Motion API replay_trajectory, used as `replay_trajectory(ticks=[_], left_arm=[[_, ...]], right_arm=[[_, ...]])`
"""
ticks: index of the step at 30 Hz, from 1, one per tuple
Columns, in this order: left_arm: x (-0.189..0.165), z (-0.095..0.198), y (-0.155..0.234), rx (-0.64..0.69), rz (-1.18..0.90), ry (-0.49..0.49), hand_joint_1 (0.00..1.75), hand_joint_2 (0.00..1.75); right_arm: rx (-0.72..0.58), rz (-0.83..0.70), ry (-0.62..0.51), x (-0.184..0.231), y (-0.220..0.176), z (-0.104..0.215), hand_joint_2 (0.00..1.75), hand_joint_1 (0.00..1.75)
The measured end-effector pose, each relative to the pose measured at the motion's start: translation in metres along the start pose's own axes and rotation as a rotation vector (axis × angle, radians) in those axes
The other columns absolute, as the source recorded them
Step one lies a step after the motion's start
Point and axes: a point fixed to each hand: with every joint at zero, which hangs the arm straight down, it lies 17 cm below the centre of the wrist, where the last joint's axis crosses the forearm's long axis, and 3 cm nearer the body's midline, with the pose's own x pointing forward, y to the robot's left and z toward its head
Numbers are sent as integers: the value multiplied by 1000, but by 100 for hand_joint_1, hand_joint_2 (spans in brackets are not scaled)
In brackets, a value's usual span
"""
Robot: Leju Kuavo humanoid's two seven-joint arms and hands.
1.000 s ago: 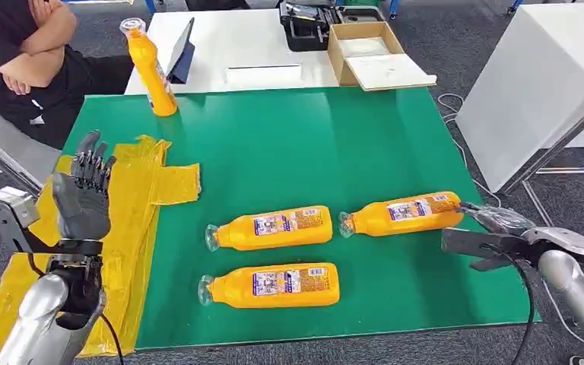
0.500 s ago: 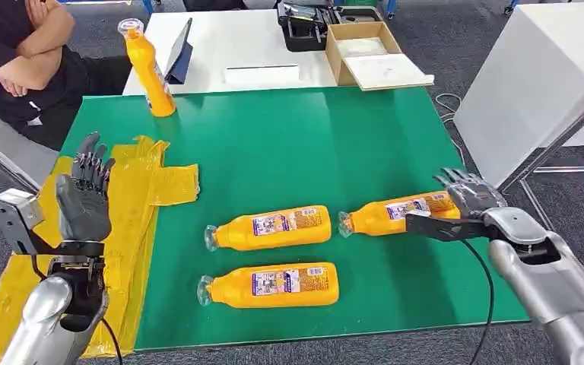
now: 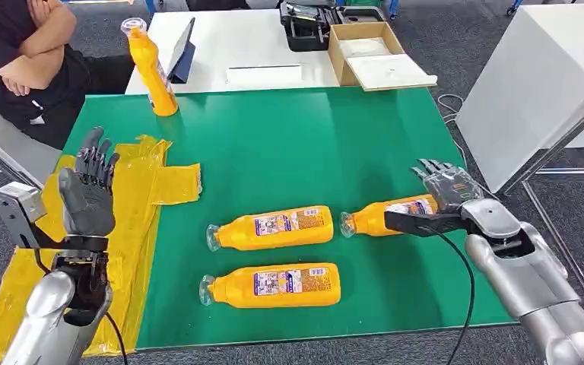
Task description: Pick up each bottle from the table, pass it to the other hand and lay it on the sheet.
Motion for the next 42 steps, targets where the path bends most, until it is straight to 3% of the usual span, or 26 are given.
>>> replay_trajectory(ticks=[1,2,11,26,42], left_arm=[[0,-1,-1,-3,1,1,0,0],[-1,-1,-1,-5,4,2,0,0],[-4,-9,-4,-16,25,6,0,0],[-18,-10,-4,-15,25,26,0,0],[-19,-10,-13,-30,33,27,0,0]], right_arm=[[14,1,-2,1,4,0,0,0],[30,1,-7,3,9,1,175,0],[171,53,-40,25,68,13,175,0],[215,70,-37,29,77,-11,175,0],[296,64,40,-1,94,-14,175,0]])
